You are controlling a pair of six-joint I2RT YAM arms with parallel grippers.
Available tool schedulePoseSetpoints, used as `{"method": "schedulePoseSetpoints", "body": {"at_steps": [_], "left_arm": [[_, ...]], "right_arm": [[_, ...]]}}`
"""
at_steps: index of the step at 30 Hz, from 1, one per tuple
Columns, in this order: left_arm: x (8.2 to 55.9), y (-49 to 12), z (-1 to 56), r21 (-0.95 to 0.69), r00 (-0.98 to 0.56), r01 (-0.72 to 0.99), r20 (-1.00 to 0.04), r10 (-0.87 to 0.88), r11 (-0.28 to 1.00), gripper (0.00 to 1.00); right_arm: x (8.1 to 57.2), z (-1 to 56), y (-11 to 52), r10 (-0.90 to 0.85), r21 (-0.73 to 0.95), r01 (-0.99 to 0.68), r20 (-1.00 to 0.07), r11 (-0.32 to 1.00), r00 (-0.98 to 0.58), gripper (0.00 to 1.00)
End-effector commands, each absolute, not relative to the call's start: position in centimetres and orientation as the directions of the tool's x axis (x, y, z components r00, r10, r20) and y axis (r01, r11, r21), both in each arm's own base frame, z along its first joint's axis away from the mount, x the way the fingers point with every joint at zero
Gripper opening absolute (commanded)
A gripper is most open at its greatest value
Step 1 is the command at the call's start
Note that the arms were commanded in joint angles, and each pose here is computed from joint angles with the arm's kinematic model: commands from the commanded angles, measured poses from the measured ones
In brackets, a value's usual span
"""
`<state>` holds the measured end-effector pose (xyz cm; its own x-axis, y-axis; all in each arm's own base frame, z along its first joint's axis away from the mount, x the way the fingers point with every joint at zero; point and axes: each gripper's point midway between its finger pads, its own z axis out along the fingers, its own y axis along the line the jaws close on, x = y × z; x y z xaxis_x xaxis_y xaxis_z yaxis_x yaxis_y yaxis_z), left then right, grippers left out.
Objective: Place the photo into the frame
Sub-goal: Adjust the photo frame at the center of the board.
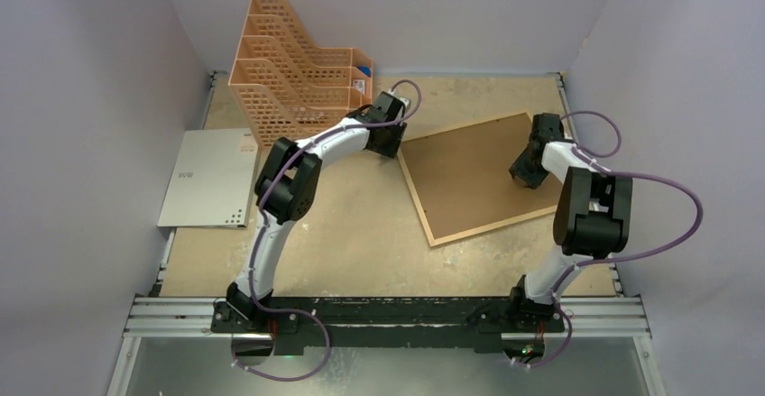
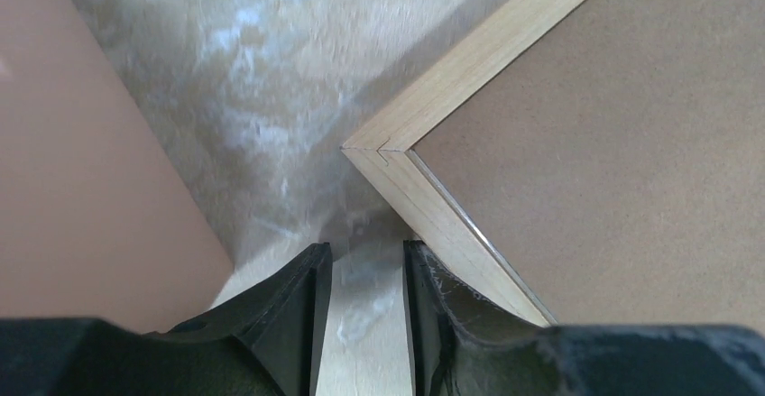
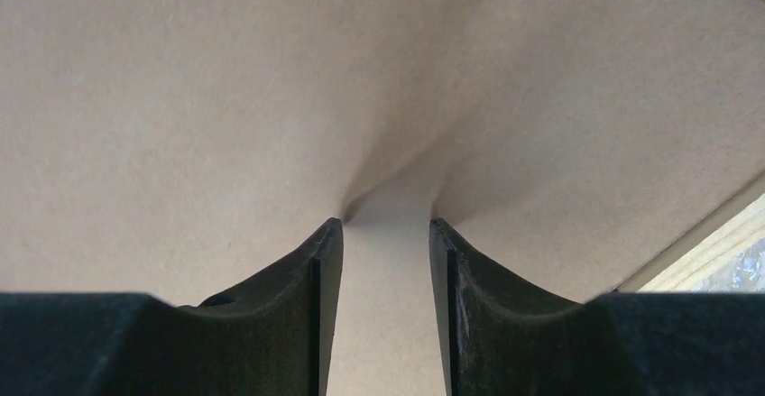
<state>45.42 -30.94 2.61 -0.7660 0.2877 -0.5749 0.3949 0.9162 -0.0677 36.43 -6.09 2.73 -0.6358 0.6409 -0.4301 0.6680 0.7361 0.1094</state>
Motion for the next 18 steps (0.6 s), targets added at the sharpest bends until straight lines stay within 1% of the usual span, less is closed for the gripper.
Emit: {"method": "schedulePoseSetpoints", "body": {"at_steps": [1,3,5,7,9,11,14,18], "left_arm": [[48.2,-34.5,3.5,-0.151,-0.719,0.446,-0.648,0.253,0.882,0.38],[49.0,-35.7,3.8,-0.176,-0.708,0.468,-0.662,0.248,0.866,0.39],[50.4,-36.4,4.5,-0.194,-0.693,0.471,-0.685,0.225,0.861,0.4],[51.6,-37.1,4.9,-0.229,-0.685,0.481,-0.701,0.199,0.846,0.42],[52.8,-37.5,5.5,-0.258,-0.67,0.489,-0.723,0.169,0.833,0.46],[53.7,-37.9,6.2,-0.284,-0.65,0.511,-0.745,0.149,0.811,0.47],[54.7,-37.6,8.3,-0.309,-0.625,0.528,-0.772,0.116,0.791,0.48],[54.6,-37.0,13.9,-0.369,-0.594,0.572,-0.802,0.06,0.732,0.47]], "right_arm": [[35.7,4.2,-4.7,0.599,0.141,0.604,-0.425,0.784,-0.678,0.44],[36.4,5.4,-3.2,0.542,0.175,0.525,-0.446,0.833,-0.712,0.46],[36.9,6.4,-0.9,0.453,0.199,0.409,-0.465,0.891,-0.761,0.47],[37.0,7.2,2.0,0.332,0.169,0.286,-0.489,0.943,-0.806,0.49],[36.7,7.7,5.6,0.19,0.12,0.15,-0.507,0.981,-0.841,0.52],[36.1,7.9,7.8,0.086,0.084,0.05,-0.511,0.995,-0.855,0.55],[35.4,8.4,10.1,-0.023,0.081,-0.076,-0.521,0.994,-0.853,0.57],[34.3,10.0,12.7,-0.154,0.104,-0.251,-0.553,0.962,-0.819,0.66]]}}
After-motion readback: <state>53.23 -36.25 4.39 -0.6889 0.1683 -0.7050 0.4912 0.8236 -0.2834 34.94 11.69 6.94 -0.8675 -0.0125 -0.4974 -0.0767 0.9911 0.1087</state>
